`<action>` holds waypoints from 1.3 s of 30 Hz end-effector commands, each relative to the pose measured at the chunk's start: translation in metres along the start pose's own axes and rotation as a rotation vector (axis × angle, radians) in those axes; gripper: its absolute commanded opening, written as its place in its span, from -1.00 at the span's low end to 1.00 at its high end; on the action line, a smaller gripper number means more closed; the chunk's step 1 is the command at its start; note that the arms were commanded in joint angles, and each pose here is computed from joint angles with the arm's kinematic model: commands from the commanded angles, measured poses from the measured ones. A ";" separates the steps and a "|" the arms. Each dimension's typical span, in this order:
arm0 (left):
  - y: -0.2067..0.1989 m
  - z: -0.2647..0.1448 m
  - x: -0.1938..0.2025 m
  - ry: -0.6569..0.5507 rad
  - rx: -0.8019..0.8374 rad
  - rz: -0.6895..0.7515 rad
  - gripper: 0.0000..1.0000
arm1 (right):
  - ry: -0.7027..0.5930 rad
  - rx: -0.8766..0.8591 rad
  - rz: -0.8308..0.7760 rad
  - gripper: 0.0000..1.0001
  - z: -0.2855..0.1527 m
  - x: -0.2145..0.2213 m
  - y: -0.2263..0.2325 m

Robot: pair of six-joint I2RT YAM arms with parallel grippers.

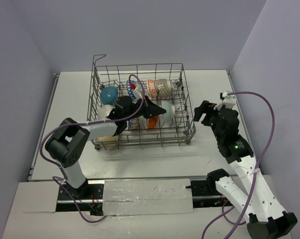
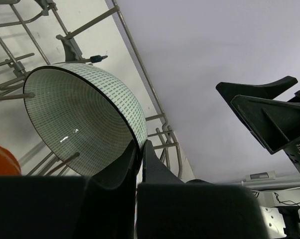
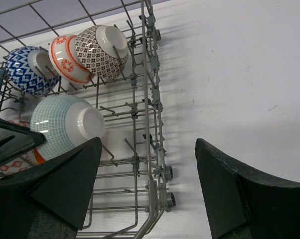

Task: Load the bowls into the dish rack
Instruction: Insert the bowl into the dish rack, then reset both arms

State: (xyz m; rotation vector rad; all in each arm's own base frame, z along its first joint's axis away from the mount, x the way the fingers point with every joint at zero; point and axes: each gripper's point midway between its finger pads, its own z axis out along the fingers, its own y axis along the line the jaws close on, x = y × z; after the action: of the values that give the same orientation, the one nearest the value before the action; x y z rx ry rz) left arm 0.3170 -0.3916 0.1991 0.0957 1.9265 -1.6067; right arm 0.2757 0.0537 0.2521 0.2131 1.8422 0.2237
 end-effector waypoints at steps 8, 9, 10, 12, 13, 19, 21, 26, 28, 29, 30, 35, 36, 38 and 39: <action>0.018 -0.010 0.007 0.026 -0.057 -0.016 -0.85 | -0.042 -0.021 0.001 0.65 0.001 -0.010 0.006; 0.021 -0.011 0.007 0.026 -0.070 -0.017 -0.81 | -0.040 -0.021 0.002 0.65 0.001 -0.010 0.006; 0.020 -0.011 0.007 0.027 -0.073 -0.015 -0.70 | -0.040 -0.021 0.001 0.65 0.001 -0.010 0.005; 0.024 -0.012 0.008 0.030 -0.088 -0.019 -0.61 | -0.041 -0.023 0.001 0.65 0.001 -0.010 0.006; 0.025 -0.013 0.008 0.030 -0.094 -0.021 -0.58 | -0.042 -0.026 0.003 0.65 0.001 -0.010 0.006; 0.037 -0.016 0.012 0.045 -0.133 -0.032 -0.40 | -0.044 -0.034 0.004 0.65 0.001 -0.011 0.008; 0.039 -0.018 0.013 0.047 -0.145 -0.030 -0.37 | -0.044 -0.037 0.002 0.65 0.001 -0.011 0.008; 0.041 -0.021 0.010 0.039 -0.177 -0.010 -0.28 | -0.048 -0.040 0.005 0.65 0.000 -0.011 0.008; 0.039 -0.021 0.007 0.039 -0.181 -0.002 -0.23 | -0.051 -0.046 0.005 0.65 -0.001 -0.012 0.009; 0.036 -0.022 0.006 0.039 -0.178 0.012 -0.21 | -0.051 -0.049 0.006 0.65 -0.001 -0.013 0.010; 0.033 -0.022 0.003 0.035 -0.177 0.023 -0.20 | -0.047 -0.048 0.004 0.65 -0.001 -0.011 0.010; 0.004 -0.023 -0.017 0.010 -0.169 0.116 -0.10 | -0.046 -0.065 0.004 0.65 -0.002 -0.011 0.013; 0.001 -0.023 -0.024 -0.012 -0.184 0.141 -0.05 | -0.046 -0.070 0.004 0.65 -0.002 -0.011 0.014; -0.025 -0.023 -0.035 -0.045 -0.160 0.225 0.08 | -0.041 -0.075 0.002 0.65 -0.001 -0.011 0.015; -0.027 -0.024 -0.040 -0.070 -0.193 0.249 0.21 | -0.035 -0.082 0.003 0.65 -0.001 -0.009 0.016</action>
State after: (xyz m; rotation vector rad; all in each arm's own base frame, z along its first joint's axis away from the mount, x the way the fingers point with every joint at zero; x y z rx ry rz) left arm 0.3210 -0.3629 0.1770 0.0995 2.1052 -1.3290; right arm 0.2747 0.0609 0.2519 0.1827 1.8499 0.2608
